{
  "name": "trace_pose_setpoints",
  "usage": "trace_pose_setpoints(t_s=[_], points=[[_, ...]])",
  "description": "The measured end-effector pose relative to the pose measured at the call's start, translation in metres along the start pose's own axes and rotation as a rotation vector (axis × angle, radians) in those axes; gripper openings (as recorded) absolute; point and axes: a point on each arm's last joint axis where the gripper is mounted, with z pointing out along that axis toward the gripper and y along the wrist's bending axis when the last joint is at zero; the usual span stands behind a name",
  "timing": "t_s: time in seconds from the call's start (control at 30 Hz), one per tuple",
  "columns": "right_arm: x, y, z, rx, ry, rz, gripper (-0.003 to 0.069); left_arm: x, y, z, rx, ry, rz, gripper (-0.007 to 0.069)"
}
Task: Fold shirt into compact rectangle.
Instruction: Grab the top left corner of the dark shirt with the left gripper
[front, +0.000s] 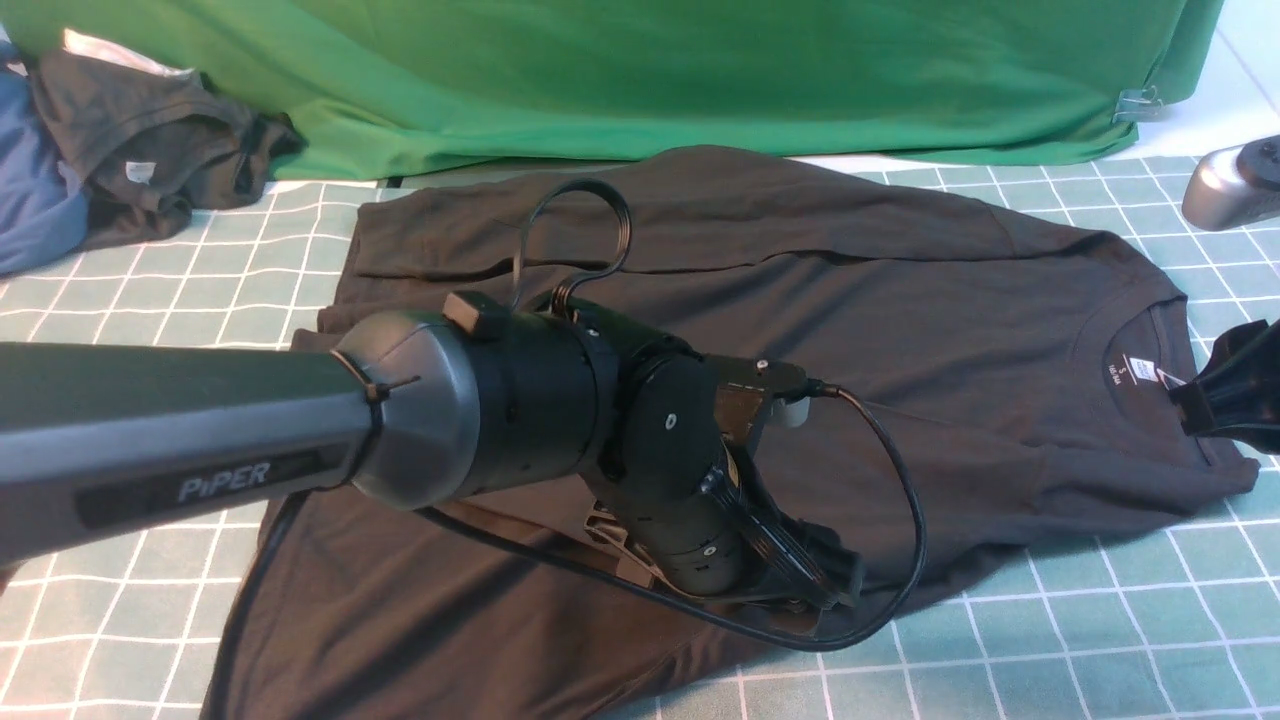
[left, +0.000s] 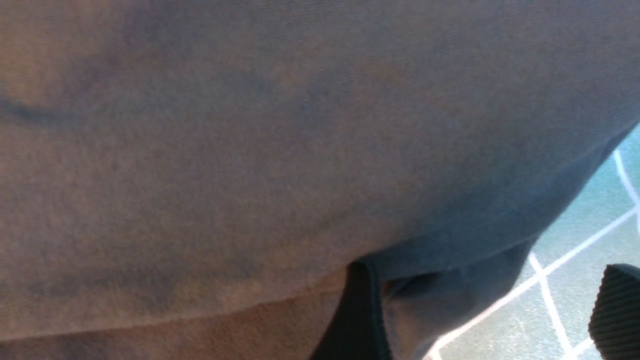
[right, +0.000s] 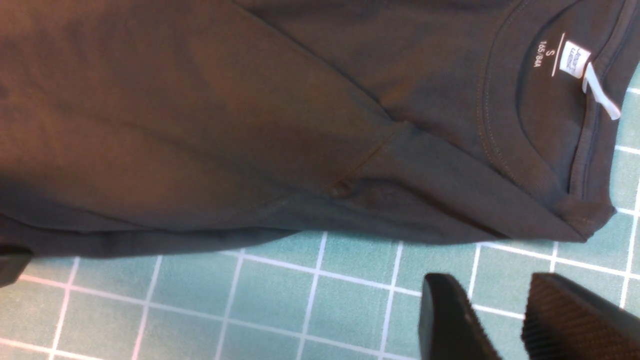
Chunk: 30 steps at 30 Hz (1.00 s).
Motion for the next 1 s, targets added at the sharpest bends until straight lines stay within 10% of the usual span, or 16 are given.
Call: trace_pose_setpoints(t_s=[0.5, 1.0], points=[[0.000, 0.000, 0.000, 0.000, -0.005, 0.000, 0.0225, -0.003, -0.003, 0.018, 0.064, -0.010, -0.086, 0.0373], [-0.001, 0.000, 0.000, 0.001, -0.007, -0.025, 0.0223, 0.001, -0.008, 0.026, 0.060, 0.020, 0.021, 0.0015]])
